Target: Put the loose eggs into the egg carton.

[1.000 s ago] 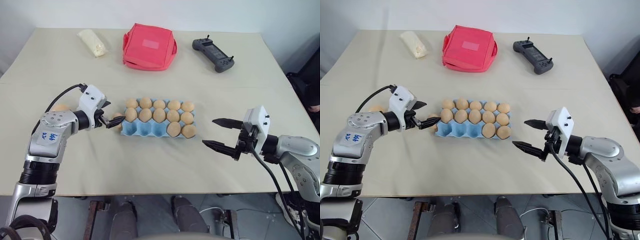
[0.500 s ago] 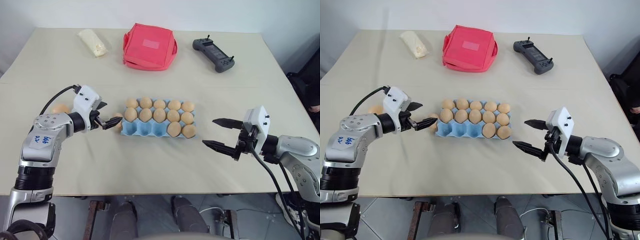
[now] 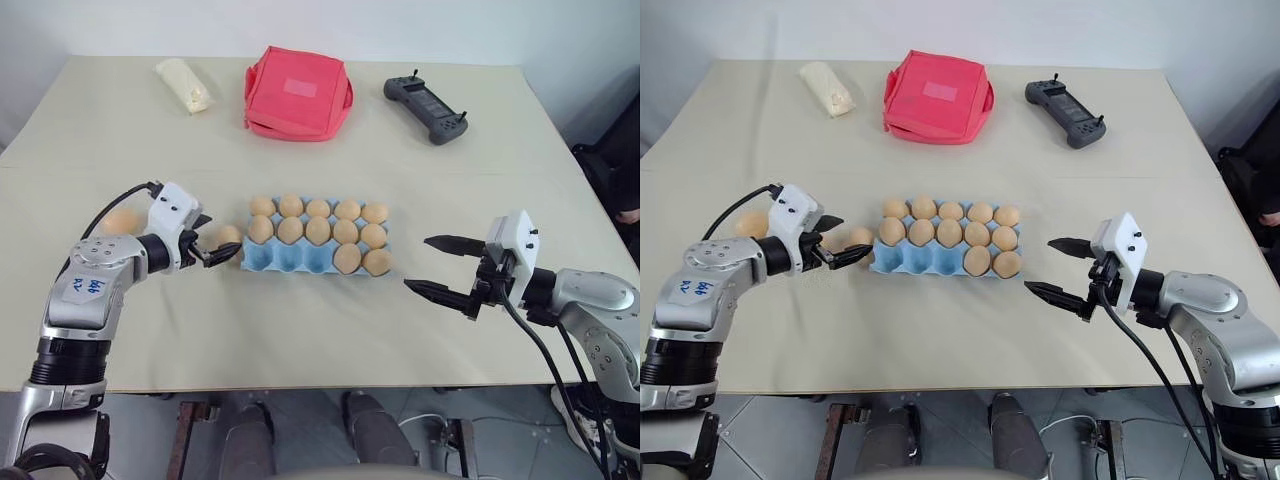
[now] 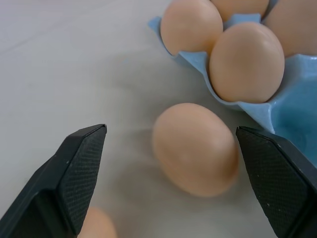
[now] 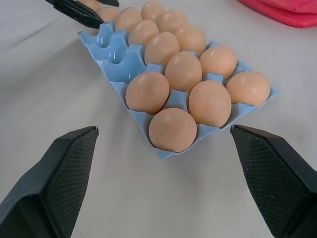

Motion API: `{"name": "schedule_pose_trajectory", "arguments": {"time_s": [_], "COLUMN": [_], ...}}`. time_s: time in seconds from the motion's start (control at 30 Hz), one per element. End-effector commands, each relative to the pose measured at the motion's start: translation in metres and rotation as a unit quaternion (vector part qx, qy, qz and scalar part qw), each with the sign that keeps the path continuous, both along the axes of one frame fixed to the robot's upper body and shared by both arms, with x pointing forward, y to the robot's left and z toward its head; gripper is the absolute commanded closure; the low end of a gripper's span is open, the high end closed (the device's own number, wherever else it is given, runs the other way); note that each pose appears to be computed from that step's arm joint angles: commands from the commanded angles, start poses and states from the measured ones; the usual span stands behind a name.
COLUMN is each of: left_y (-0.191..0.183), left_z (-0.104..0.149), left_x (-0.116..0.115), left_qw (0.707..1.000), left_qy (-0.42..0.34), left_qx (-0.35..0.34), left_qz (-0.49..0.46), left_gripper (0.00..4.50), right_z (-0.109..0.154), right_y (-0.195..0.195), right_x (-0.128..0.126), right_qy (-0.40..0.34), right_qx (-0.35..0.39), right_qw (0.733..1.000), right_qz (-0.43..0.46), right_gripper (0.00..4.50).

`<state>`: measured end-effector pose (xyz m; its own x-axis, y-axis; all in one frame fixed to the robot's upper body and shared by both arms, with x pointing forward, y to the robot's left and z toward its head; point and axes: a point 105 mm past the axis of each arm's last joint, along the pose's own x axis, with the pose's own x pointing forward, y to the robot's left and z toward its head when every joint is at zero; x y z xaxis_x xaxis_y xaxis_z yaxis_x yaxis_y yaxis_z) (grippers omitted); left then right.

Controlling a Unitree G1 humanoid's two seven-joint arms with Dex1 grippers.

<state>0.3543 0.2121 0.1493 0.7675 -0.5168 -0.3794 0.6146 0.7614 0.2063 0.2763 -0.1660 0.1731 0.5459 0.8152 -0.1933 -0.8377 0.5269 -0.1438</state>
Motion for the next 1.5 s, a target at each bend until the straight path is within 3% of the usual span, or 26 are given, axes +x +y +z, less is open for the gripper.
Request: {"name": "schedule_pose_trajectory", "arguments": {"time_s": [0.03,0.4,0.5,0.7,0.77,1.03,1.3,1.5], "left_y": [-0.004,-0.008,-0.008,-0.008,-0.008,-0.007,-0.007,-0.022], "left_z": [0.013,0.011,0.009,0.007,0.007,0.019,0.055,0.066], "left_x": [0.003,0.011,0.011,0.007,0.006,0.007,0.003,-0.012], "left_qw": [1.000,0.999,0.999,0.999,0.999,0.999,0.993,0.984], "left_qy": [-0.025,-0.017,-0.008,-0.002,-0.003,-0.028,-0.075,-0.065], "left_qx": [0.010,0.016,0.020,0.024,0.024,0.012,-0.080,-0.133], "left_qz": [-0.014,-0.029,-0.034,-0.037,-0.036,-0.026,-0.044,-0.097], "left_gripper": [0.04,0.04,0.63,2.49,2.86,2.98,3.00,3.00], "right_z": [0.008,0.007,0.007,0.007,0.007,0.008,0.008,0.009], "right_y": [-0.001,-0.001,-0.002,-0.001,-0.001,-0.001,-0.002,-0.003], "right_x": [-0.002,-0.003,-0.003,-0.003,-0.003,-0.001,-0.002,-0.001], "right_qy": [-0.018,-0.018,-0.018,-0.018,-0.019,-0.020,-0.021,-0.024], "right_qx": [0.003,0.004,0.004,0.003,0.002,0.001,0.001,0.004], "right_qw": [1.000,1.000,1.000,1.000,1.000,1.000,1.000,1.000], "right_qz": [-0.001,-0.005,-0.006,-0.006,-0.005,-0.002,-0.005,-0.009], "right_gripper": [0.00,0.00,0.00,0.00,0.00,0.00,0.00,0.00]}}
